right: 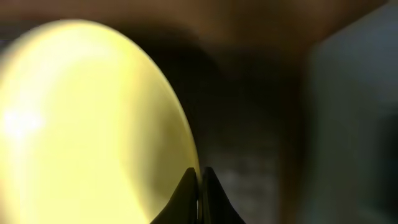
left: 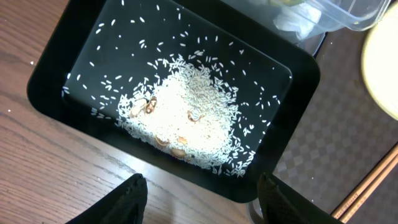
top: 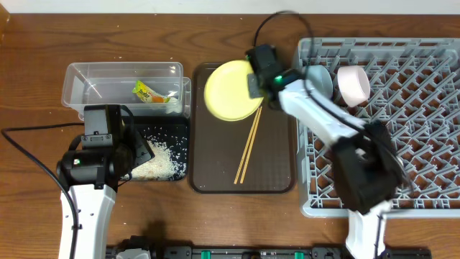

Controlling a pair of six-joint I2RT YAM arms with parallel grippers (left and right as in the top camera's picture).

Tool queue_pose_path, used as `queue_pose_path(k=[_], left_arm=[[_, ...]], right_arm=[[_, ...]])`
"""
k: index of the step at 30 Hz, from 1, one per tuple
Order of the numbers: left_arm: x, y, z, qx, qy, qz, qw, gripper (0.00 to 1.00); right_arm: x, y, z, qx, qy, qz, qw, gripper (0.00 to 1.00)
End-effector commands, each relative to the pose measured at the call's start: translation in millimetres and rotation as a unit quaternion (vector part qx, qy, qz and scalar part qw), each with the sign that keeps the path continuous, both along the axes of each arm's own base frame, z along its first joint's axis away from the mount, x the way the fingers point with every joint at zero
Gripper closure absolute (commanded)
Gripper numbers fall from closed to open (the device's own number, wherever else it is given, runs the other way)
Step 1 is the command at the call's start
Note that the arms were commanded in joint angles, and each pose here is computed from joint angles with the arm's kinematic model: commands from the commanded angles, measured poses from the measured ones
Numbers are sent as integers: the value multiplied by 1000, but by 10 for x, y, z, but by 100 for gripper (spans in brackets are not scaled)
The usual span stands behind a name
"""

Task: Sort waste into correct bins and load items into the dishwasher rack
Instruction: 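Lift the yellow plate and stand it upright in the rack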

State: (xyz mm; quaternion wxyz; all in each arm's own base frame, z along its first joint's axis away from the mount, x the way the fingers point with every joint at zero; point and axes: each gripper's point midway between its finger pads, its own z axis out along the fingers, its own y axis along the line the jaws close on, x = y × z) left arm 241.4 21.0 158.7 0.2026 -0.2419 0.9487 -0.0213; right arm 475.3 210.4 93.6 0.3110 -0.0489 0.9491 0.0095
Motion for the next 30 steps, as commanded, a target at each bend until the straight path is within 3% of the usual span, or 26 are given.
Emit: queue_pose_path(k=[1, 7, 14, 17, 22, 30], left_arm=[[-12, 25, -13, 4, 3, 3, 1000, 40], [-12, 25, -13, 4, 3, 3, 1000, 40], [-11, 26, -12, 4, 3, 3, 1000, 40], [-11, 26, -12, 4, 3, 3, 1000, 40], [-11, 26, -12, 4, 3, 3, 1000, 40], [-13, 25, -13, 4, 4, 3, 1000, 40]], right_arm=[[47, -348, 942, -32, -91, -11, 995, 99], [-239, -967, 1727, -111, -138, -26, 984, 99], [-748, -1810, 2274, -237, -129, -40, 962, 99], [-1056, -2134, 2290, -324, -71, -10, 943, 99], [-1500, -2523, 2127, -398, 40, -19, 916, 99], [-1600, -2521, 1805, -402, 97, 4, 911, 99]])
